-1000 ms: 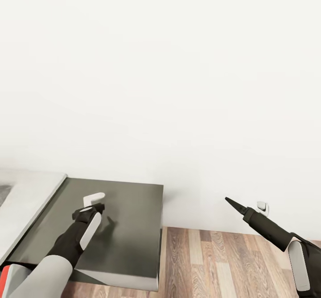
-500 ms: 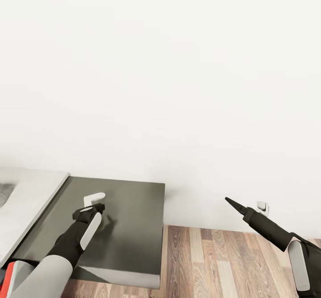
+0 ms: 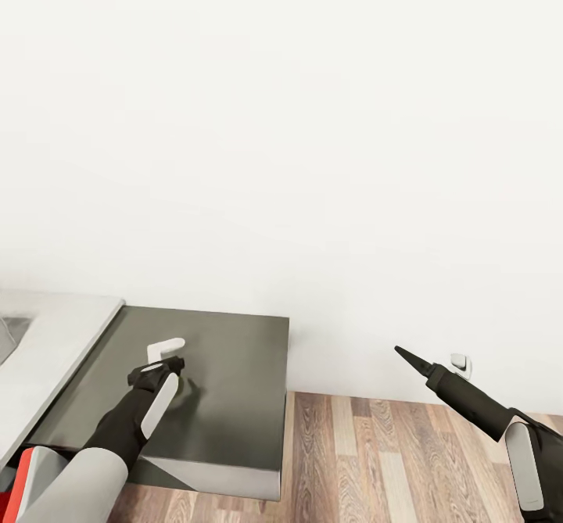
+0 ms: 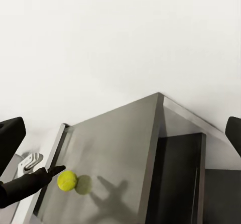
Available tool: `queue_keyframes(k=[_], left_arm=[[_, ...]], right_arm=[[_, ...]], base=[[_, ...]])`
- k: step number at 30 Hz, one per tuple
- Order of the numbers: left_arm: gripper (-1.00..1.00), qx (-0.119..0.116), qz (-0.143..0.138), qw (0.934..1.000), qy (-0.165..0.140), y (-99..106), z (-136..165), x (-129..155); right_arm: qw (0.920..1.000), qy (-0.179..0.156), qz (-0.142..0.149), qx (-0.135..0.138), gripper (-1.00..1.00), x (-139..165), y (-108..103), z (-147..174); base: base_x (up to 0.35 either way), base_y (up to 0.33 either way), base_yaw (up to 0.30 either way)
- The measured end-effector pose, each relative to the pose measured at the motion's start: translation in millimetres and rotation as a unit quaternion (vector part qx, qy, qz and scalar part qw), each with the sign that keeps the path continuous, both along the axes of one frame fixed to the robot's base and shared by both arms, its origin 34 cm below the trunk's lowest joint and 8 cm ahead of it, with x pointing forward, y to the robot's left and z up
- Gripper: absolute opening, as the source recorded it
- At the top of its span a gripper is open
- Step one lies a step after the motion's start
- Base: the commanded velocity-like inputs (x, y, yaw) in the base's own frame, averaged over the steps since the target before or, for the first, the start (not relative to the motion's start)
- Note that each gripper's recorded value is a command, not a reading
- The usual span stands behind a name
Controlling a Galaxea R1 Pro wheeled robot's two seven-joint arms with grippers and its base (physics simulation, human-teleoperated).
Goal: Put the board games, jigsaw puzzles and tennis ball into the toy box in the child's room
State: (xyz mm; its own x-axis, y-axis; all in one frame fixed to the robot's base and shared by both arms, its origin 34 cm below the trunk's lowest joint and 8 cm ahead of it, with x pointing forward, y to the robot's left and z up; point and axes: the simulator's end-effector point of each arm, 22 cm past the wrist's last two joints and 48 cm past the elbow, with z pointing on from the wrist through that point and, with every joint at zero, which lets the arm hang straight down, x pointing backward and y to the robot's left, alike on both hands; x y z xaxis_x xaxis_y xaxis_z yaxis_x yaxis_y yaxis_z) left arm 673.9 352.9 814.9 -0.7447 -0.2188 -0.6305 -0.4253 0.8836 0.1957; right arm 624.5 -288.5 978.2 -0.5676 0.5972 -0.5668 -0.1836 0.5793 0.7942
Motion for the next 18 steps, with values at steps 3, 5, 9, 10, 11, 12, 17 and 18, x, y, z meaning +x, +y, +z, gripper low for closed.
queue_keyframes(k=[3,5,9,10,11,12,17,18], left_arm=[[1.0,0.0,0.0,1.0,0.0,0.0,-0.1,0.1],[1.0,0.0,0.0,1.0,0.0,-0.4,-0.3,0.1],[1.0,-0.001,-0.001,1.0,0.0,-1.4,-0.3,0.2],[1.0,-0.001,-0.001,1.0,0.0,-1.6,-0.3,0.2],[1.0,-0.001,-0.001,1.0,0.0,-1.6,-0.3,0.2],[1.0,-0.001,-0.001,1.0,0.0,-1.5,-0.2,0.1],[1.0,-0.001,-0.001,1.0,0.0,-2.1,-0.3,0.2],[1.0,-0.001,-0.001,1.0,0.0,-2.0,-0.2,0.2]], right_arm=[[1.0,0.0,0.0,0.0,1.0,0.1,0.0,0.0],[1.0,0.0,0.0,0.0,1.0,0.1,0.1,-0.1],[1.0,0.0,0.0,0.0,1.0,0.1,0.0,0.0],[1.0,0.0,0.0,0.0,1.0,0.1,0.0,0.0],[1.0,0.0,0.0,0.0,1.0,0.1,0.1,0.1],[1.0,0.0,0.0,0.0,1.0,0.0,0.2,0.2],[1.0,0.0,0.0,0.0,1.0,0.0,0.1,0.2],[1.0,0.0,0.0,0.0,1.0,0.0,0.1,0.2]], base=[[-0.056,-0.014,0.0],[-0.133,-0.085,0.0],[-0.106,-0.08,0.0],[-0.053,-0.04,0.0],[-0.042,-0.032,0.0],[-0.034,-0.026,0.0],[-0.017,-0.013,0.0],[-0.007,-0.005,0.0]])
